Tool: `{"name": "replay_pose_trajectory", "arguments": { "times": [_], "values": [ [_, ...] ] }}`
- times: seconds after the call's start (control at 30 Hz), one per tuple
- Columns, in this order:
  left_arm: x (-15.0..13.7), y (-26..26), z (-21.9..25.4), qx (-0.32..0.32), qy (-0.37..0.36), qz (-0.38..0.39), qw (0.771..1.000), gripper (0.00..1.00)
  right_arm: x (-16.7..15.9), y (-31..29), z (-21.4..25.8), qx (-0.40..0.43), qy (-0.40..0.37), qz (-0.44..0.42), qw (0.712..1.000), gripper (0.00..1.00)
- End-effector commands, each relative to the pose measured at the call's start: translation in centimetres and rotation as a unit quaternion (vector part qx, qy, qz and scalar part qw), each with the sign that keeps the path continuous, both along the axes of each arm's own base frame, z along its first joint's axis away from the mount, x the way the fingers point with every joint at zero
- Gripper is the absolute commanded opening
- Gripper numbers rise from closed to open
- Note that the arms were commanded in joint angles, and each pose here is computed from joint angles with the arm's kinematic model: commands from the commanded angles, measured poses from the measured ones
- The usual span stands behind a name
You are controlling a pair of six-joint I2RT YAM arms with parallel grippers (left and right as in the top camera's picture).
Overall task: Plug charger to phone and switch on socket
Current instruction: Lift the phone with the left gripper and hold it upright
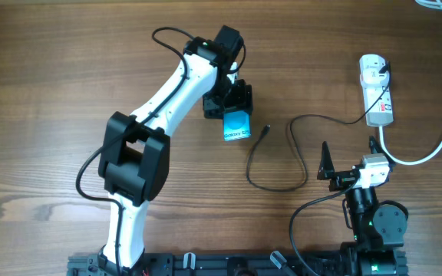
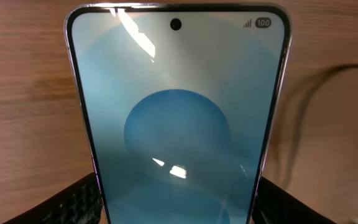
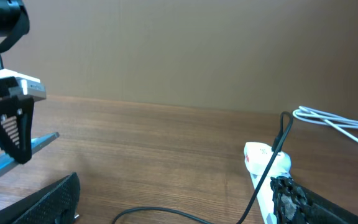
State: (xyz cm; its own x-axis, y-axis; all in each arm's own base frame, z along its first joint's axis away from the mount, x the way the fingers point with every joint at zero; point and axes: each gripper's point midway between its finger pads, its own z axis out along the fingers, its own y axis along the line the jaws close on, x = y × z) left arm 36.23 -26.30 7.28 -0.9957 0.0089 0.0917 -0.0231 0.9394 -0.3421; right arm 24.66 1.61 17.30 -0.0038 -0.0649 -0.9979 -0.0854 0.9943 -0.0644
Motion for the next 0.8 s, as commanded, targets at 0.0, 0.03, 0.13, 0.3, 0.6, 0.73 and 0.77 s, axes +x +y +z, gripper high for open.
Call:
{"name": "replay_pose_trajectory", "arguments": {
  "times": [0.0,0.03,0.13,0.3,0.6,0.73,0.77],
  "values": [
    [-1.3,-2.5,4.7,-0.152,0.058,0.007,0.987,0.77,0.0,-0.1,0.2,0.007,-0.004,-0.003,1.0,1.0],
    [-1.4,-2.7,5.4,-0.178,0.071,0.01,0.981,0.77,0.0,-0.1,0.2,0.007,-0.004,-0.003,1.0,1.0],
    [-1.3,-3.2,7.9,-0.266,0.108,0.02,0.958,0.76,0.0,-0.1,0.2,0.007,-0.004,-0.003,1.0,1.0],
    [-0.2,-2.0,11.4,-0.37,0.144,0.043,0.917,0.74,0.0,-0.1,0.2,0.007,-0.004,-0.003,1.0,1.0],
    [1.4,2.2,13.4,-0.419,0.186,0.113,0.881,0.74,0.0,-0.1,0.2,0.007,-0.004,-0.003,1.0,1.0],
    [1.9,3.1,14.6,-0.45,0.196,0.126,0.862,0.72,0.0,-0.1,0.2,0.008,-0.004,-0.003,1.0,1.0],
    [2.0,3.4,14.6,-0.452,0.195,0.129,0.861,0.72,0.0,-0.1,0.2,0.007,-0.004,-0.003,1.0,1.0]
  ]
}}
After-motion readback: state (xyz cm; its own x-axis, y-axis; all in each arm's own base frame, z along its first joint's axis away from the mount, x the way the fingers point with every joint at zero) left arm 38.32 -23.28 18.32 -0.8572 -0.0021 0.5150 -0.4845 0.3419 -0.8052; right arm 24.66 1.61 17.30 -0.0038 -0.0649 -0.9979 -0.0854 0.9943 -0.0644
